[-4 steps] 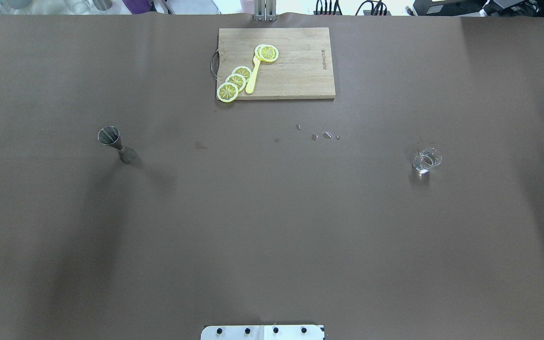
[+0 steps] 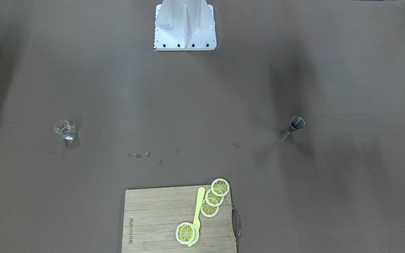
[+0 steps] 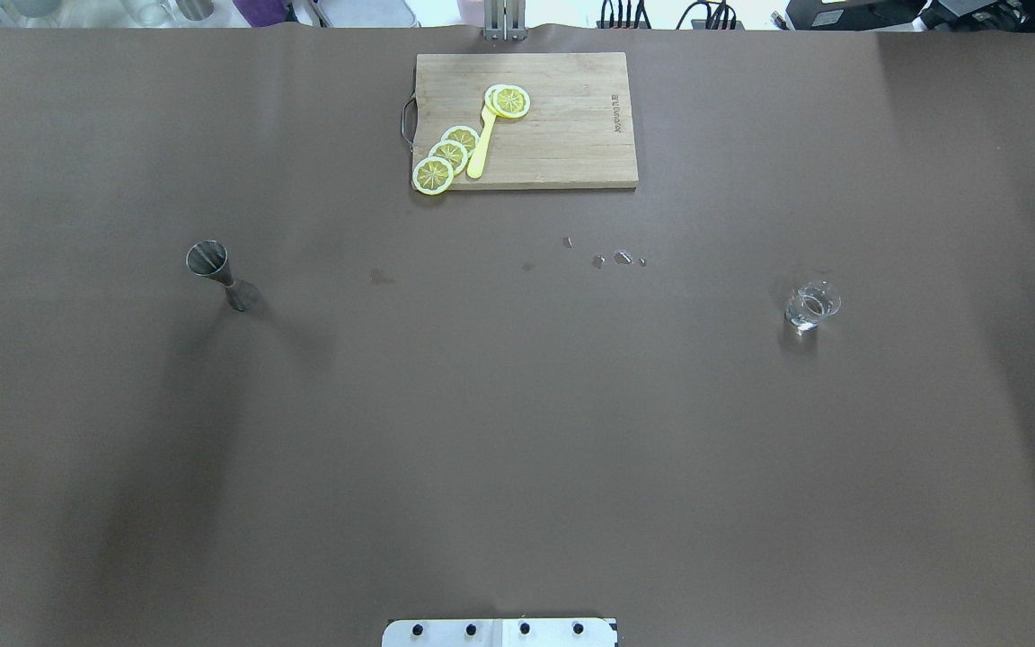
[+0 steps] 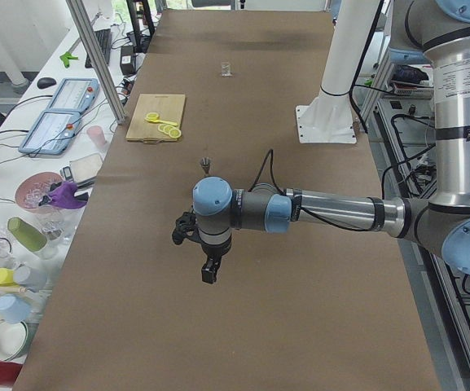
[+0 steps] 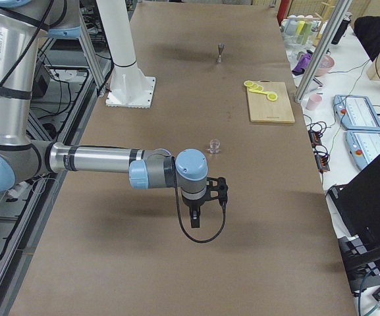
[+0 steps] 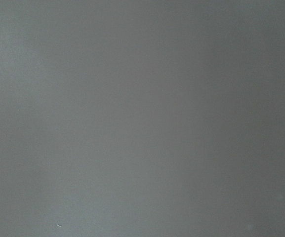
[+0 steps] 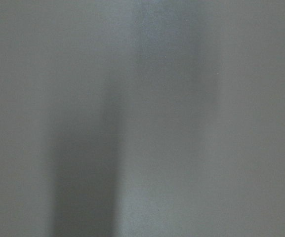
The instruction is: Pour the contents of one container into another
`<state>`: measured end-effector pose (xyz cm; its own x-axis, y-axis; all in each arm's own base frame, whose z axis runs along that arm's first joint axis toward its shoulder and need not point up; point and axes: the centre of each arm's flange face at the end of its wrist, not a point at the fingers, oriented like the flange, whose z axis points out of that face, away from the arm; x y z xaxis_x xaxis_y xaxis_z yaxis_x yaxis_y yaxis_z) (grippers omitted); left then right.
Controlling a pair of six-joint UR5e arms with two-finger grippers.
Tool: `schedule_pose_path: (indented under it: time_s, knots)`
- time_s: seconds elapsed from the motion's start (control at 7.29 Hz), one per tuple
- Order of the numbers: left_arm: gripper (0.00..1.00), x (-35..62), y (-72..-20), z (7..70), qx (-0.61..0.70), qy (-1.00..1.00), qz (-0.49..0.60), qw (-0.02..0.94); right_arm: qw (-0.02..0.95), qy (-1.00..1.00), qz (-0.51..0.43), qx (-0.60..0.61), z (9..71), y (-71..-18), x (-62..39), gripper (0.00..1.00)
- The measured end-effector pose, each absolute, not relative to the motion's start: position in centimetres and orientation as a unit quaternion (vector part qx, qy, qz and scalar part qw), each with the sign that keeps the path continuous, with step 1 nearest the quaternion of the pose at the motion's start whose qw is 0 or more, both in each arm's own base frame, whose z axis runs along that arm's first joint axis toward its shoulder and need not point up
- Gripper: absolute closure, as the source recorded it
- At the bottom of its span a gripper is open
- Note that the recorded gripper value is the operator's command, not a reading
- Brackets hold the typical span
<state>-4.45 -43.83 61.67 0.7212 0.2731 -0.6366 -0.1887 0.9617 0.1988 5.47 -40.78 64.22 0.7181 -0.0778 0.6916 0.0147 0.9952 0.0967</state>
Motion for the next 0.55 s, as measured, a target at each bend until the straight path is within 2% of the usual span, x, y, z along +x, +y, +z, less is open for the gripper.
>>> schedule_pose_path:
  time_s: [0.55]
  knots:
    - [0.01, -4.44, -43.86, 61.6, 0.061, 0.352, 0.125, 0.925, 0.924, -0.378, -0.03, 0.049, 63.51, -41.55, 5.25, 0.0]
